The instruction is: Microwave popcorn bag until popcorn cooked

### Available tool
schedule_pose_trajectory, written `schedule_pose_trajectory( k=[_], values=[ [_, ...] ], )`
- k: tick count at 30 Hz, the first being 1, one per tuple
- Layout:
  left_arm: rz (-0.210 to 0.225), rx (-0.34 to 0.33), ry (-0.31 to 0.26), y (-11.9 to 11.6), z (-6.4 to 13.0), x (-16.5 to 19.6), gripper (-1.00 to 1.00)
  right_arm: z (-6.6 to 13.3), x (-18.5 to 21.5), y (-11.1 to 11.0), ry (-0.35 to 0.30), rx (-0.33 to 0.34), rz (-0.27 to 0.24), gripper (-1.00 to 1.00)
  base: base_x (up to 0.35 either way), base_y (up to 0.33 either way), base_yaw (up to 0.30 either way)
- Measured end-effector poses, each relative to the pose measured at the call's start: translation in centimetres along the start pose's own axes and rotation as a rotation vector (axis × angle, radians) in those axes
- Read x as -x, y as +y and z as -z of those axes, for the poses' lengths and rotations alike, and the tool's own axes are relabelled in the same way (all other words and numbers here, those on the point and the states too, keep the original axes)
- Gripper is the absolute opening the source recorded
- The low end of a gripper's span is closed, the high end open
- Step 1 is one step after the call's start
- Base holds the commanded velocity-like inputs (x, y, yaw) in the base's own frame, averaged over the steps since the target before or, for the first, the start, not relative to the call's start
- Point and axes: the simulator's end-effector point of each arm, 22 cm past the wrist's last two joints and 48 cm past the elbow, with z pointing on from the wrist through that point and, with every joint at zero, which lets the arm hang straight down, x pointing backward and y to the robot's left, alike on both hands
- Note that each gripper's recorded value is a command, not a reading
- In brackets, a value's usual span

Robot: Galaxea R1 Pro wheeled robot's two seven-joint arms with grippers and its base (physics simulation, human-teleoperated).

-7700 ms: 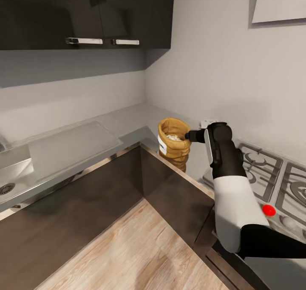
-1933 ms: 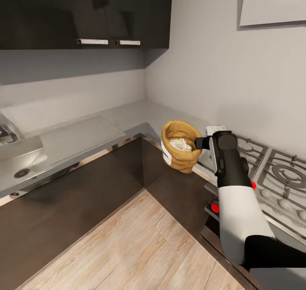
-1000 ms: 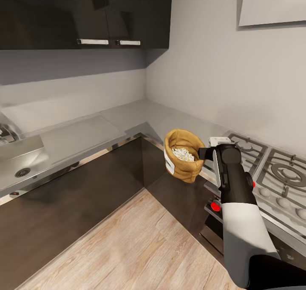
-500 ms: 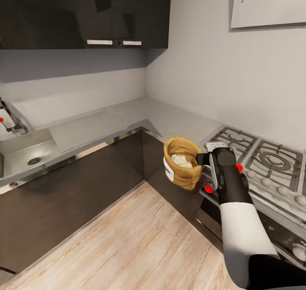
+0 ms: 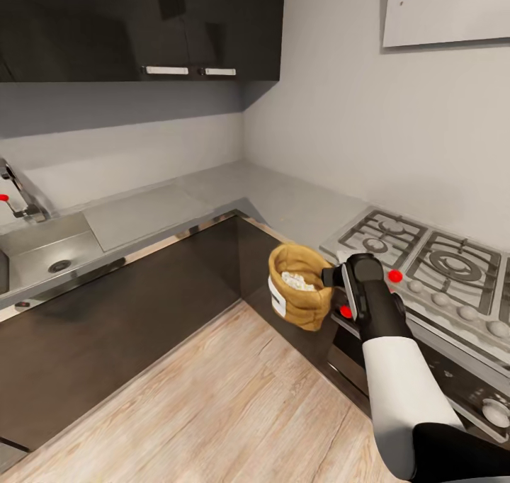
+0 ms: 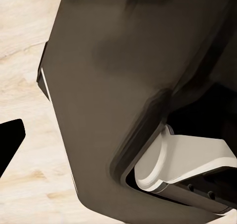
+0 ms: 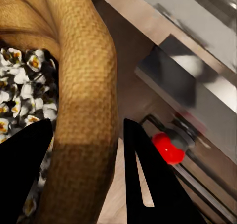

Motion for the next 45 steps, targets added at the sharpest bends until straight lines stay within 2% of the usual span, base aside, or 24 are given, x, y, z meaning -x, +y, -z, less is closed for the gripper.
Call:
schedule_pose_trajectory(
  k=[11,16,19,24,33,45],
  values=[
    [-0.001,-0.006,-0.011,-0.2,0.0,0.4,1.00,0.2,-0.9,-0.2,0.011,-0.003,-0.002,-1.00,0.000,0.000,0.000],
    [-0.002,-0.009,-0.018,-0.3,0.0,0.7,1.00,0.4,-1.1,-0.9,0.014,-0.002,-0.036,-1.00,0.000,0.000,0.000],
    [-0.001,-0.011,-0.023,-0.4,0.0,0.9,1.00,0.0,-2.9,-1.5,0.041,-0.003,-0.064,-1.00,0.000,0.000,0.000],
    [-0.001,-0.015,-0.030,-0.6,0.0,1.1,1.00,-0.1,-4.4,-1.8,0.057,-0.011,-0.064,-1.00,0.000,0.000,0.000],
    [0.001,-0.019,-0.043,-0.8,0.0,1.7,1.00,0.9,-3.6,-2.3,0.031,-0.020,-0.064,-1.00,0.000,0.000,0.000],
    [0.002,-0.029,-0.060,-1.1,0.0,2.3,1.00,1.7,-3.2,-1.3,0.023,-0.002,-0.063,-1.00,0.000,0.000,0.000]
  ],
)
